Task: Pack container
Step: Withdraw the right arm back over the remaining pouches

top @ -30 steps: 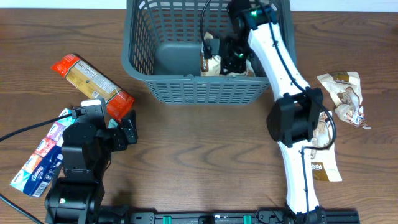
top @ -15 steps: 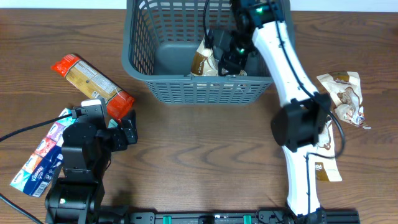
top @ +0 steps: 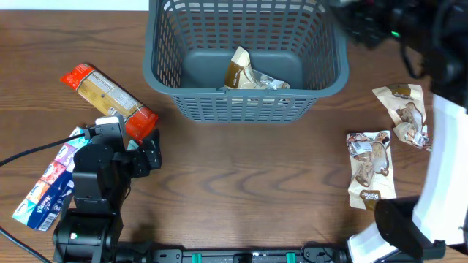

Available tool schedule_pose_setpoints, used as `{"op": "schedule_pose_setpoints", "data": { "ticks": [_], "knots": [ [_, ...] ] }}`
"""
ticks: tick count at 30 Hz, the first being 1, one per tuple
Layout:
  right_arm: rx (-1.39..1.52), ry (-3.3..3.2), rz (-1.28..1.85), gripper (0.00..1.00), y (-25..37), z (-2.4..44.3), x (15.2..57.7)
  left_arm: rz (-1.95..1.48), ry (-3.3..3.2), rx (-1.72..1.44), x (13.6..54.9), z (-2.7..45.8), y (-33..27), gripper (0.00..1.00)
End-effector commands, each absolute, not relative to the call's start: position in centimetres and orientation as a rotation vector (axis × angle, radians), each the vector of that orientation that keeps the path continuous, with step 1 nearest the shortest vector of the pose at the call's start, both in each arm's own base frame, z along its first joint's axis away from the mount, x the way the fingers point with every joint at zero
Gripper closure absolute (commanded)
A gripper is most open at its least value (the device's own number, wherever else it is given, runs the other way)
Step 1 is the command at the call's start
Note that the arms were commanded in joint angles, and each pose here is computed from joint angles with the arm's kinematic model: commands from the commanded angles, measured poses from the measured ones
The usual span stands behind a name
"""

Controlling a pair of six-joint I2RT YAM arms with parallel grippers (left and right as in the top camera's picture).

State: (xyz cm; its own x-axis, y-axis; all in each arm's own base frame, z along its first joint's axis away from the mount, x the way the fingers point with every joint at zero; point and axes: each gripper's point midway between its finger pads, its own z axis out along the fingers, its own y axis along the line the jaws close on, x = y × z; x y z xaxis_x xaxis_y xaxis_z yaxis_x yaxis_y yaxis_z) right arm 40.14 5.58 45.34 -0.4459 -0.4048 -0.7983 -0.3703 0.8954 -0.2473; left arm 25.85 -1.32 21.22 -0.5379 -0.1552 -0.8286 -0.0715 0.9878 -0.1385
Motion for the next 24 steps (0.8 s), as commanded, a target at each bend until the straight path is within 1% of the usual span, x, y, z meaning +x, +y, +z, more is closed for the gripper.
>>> {"op": "schedule_pose_setpoints", "data": {
  "ticks": [1, 4, 8, 9, 12, 16, 24],
  "knots": [
    [-0.172, 2.283, -0.094, 0.28, 0.3, 41.9, 40.4, -0.107, 2.114, -0.18, 25.9, 22.3, -1.1, 0.01],
    [-0.039, 2.372, -0.097, 0.28, -2.5, 40.9, 37.7, -0.107, 2.114, -0.18, 26.0, 22.3, -1.1, 0.01],
    [0.042, 2.497, -0.103, 0.27, -4.1, 39.1, 34.6, -0.106, 2.112, -0.18, 26.0, 22.3, -1.1, 0.01],
    [0.073, 2.501, -0.091, 0.27, -4.2, 39.0, 34.5, -0.107, 2.11, -0.18, 26.0, 22.4, -1.1, 0.01],
    [0.059, 2.513, 0.017, 0.27, -2.6, 38.8, 33.2, -0.107, 2.109, -0.18, 26.0, 22.4, -1.1, 0.01],
    [0.125, 2.552, 0.091, 0.26, -1.6, 37.8, 30.1, -0.107, 2.109, -0.18, 26.0, 22.4, -1.1, 0.01],
    [0.183, 2.675, 0.11, 0.22, -0.6, 32.4, 20.4, -0.107, 2.11, -0.18, 26.0, 22.4, -1.1, 0.01]
  ]
}}
